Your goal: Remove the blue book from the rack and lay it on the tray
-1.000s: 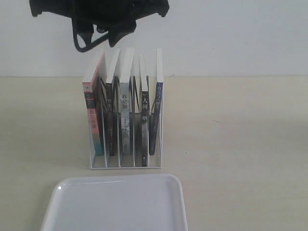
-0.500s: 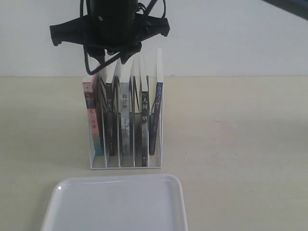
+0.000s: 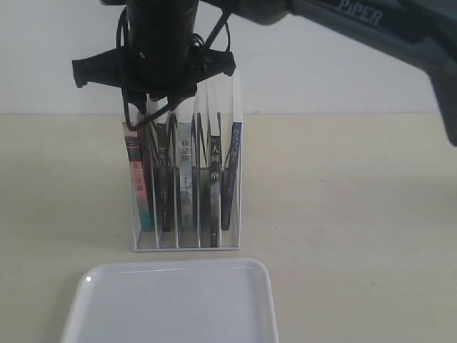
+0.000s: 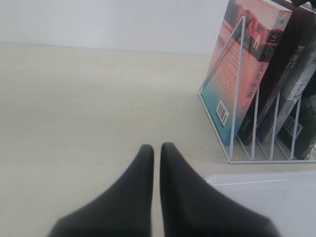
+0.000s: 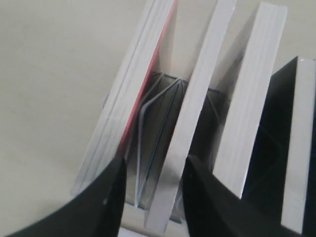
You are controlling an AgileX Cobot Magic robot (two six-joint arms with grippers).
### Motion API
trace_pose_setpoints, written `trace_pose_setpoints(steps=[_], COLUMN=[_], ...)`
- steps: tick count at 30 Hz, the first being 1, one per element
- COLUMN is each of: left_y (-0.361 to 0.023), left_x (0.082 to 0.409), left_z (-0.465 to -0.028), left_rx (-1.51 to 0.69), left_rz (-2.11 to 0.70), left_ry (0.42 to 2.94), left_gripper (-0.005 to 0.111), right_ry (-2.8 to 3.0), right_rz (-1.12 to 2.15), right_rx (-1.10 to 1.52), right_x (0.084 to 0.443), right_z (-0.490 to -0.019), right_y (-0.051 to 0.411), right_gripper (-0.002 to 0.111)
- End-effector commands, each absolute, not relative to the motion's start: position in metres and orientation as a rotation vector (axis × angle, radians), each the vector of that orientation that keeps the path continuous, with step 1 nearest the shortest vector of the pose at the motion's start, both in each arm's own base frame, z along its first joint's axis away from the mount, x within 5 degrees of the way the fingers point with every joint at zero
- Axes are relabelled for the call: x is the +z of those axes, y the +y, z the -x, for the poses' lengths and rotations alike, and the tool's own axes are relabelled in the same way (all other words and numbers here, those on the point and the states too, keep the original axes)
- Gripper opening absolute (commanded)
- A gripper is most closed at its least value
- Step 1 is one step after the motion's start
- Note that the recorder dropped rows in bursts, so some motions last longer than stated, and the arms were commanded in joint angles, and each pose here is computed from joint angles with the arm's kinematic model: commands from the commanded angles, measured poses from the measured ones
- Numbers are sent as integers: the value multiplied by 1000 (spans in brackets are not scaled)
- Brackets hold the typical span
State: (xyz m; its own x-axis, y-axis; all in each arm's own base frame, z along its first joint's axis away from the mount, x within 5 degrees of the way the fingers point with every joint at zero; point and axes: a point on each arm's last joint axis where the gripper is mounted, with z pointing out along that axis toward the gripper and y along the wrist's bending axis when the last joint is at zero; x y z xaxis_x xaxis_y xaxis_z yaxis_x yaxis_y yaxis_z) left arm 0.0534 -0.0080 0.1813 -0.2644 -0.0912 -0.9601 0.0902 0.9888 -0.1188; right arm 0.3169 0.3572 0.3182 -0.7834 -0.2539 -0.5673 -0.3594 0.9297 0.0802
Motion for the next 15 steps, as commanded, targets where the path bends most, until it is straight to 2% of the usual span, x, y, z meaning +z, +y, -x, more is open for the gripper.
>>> trace_pose_setpoints(steps=[1,15], left_y=[-8,-8], left_x=[183,183], left_z=[-53,-53], left_rx=[-173,-173], left_rz=[5,5], left_ry=[1819,1819], left_gripper=[4,4], right_ry=[2495,2532], right_rz=[432,434], right_rx=[216,196], right_x=[314,288], right_z=[-325,-335], right_y=[355,361], right_gripper=[36,36])
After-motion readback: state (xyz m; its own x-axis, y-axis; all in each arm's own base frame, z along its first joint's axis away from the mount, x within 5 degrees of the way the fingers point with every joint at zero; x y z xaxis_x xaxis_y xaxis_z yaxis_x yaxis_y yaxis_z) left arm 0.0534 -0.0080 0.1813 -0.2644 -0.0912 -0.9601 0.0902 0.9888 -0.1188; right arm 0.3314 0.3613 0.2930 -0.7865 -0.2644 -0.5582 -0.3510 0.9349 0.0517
